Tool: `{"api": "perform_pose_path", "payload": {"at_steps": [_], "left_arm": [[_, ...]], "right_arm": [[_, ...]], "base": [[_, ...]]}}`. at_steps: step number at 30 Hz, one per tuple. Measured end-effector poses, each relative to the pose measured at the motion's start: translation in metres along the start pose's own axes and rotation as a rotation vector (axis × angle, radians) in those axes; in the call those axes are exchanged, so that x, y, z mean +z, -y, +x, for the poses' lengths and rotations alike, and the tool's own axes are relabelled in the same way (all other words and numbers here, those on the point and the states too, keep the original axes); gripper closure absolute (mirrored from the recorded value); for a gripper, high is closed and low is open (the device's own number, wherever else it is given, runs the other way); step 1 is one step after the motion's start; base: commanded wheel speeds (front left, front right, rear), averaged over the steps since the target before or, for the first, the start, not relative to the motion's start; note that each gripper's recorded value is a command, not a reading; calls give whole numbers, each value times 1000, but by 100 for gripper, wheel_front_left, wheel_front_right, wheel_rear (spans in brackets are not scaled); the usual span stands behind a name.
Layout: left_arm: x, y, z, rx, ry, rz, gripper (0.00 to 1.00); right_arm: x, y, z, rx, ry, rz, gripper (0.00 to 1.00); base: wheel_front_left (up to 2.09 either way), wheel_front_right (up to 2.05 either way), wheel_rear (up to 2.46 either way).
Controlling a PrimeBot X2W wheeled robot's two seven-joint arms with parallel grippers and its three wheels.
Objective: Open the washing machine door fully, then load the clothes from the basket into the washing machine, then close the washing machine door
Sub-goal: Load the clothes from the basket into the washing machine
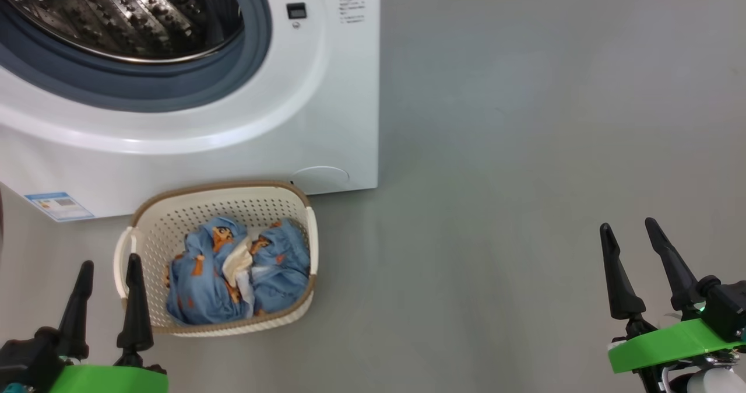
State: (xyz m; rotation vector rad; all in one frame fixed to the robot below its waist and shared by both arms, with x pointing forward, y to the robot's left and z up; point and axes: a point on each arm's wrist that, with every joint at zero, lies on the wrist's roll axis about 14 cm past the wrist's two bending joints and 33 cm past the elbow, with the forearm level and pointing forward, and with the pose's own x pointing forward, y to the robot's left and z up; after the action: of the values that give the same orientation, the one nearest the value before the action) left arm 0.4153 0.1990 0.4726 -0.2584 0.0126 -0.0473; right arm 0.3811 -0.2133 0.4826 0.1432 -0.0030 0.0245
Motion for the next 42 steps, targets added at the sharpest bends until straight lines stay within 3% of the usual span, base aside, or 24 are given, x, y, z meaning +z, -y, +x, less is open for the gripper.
{"api": "perform_pose_path", "payload": {"at_steps": [15,28,42], "left_arm": [[3,-1,6,-6,7,19,0],[-2,4,5,-13,-3,18,0],[-43,-3,5,11,-125,46,0]], "right_arm": [[0,-7,9,15,5,10,0],[1,-8,8,19,6,9,0],[-10,-7,11,13,-21,14,0]], "base": [[76,-163,87],[7,-7,0],[0,0,0]]}}
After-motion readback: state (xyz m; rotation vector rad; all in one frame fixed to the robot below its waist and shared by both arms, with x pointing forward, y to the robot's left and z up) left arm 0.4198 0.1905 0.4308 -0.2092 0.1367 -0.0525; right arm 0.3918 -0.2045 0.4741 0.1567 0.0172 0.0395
